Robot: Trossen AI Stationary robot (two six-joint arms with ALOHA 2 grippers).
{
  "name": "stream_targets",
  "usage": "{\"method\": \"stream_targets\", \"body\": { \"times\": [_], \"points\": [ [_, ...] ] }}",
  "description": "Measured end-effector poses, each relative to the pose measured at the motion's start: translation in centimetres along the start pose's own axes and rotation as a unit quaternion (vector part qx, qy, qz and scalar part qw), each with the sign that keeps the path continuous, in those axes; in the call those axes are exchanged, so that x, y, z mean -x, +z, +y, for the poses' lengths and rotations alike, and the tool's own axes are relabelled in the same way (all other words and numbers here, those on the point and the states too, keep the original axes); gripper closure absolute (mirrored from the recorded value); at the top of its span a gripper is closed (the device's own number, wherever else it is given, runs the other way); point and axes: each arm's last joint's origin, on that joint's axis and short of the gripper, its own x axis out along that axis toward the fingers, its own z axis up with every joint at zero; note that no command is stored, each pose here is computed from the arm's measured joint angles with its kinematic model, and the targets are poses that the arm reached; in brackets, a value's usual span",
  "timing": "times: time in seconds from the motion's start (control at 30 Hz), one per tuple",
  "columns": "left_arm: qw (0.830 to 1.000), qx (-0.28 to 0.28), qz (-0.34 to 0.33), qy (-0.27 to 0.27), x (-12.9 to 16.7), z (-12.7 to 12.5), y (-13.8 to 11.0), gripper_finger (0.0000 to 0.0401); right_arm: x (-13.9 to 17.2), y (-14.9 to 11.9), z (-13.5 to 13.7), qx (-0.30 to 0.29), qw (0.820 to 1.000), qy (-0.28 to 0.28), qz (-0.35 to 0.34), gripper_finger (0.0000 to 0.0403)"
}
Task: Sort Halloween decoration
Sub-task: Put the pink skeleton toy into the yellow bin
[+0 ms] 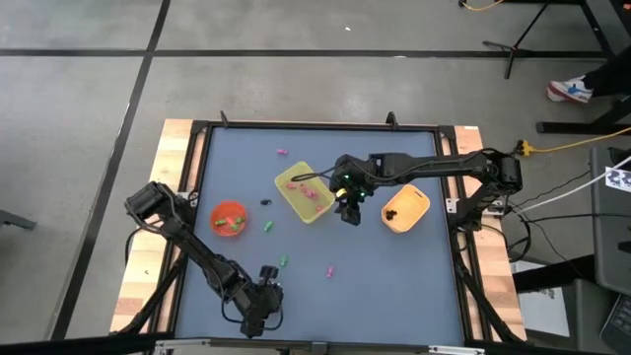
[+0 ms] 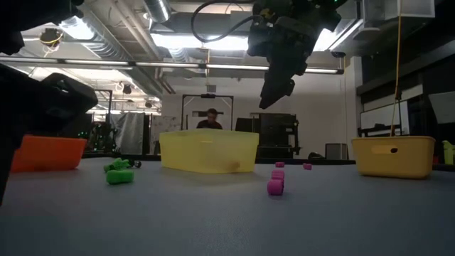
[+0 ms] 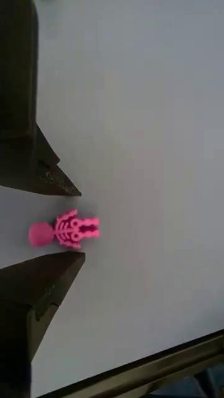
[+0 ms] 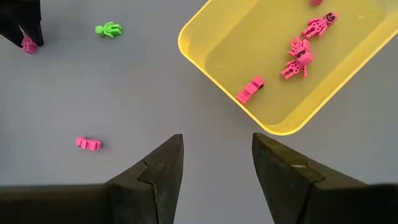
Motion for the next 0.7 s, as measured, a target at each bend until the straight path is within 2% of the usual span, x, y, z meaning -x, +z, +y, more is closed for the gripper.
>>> {"method": "stream_targets", "body": {
  "times": [0.7],
  "points": [
    [1.0,-0.01,-0.001,0.01,-0.02,0.08,-0.04,0.0351,0.0,0.0,0.0,0.0,1.0,0.0,0.0,0.0212]
  ]
}}
